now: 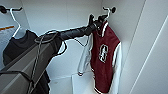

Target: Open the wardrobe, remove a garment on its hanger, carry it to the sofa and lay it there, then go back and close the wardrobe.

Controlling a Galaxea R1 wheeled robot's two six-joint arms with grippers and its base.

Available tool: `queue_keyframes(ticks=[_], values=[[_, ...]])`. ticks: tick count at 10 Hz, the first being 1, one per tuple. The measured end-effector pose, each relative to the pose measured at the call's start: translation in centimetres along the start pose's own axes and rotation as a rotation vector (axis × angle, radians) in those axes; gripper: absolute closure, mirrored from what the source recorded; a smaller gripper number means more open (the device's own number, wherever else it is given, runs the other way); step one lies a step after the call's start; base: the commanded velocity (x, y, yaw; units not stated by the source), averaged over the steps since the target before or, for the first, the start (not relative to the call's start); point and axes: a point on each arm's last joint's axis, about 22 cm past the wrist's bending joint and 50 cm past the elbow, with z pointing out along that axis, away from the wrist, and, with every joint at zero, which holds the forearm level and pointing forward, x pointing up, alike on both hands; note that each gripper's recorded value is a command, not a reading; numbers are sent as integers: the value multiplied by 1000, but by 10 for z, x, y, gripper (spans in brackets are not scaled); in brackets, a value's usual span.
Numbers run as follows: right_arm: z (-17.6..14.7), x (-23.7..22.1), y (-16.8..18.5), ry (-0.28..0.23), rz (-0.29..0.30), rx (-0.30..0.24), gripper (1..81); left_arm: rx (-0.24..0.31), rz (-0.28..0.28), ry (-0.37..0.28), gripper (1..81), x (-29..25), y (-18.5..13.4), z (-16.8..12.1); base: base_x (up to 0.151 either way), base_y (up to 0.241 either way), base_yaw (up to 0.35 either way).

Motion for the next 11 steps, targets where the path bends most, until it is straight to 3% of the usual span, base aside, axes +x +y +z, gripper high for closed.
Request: queue_keyframes(ticks=[7, 8, 11], values=[[0, 0, -2, 0, 1, 0, 10, 0, 50, 7, 10, 6, 1, 1, 0, 0, 0], [1, 0, -1, -1, 2, 0, 10, 16, 45, -1, 811, 6, 0, 1, 0, 0, 0], [1, -1, -2, -1, 5, 0, 10, -19, 75, 16, 811, 16, 17, 2, 0, 0, 0]])
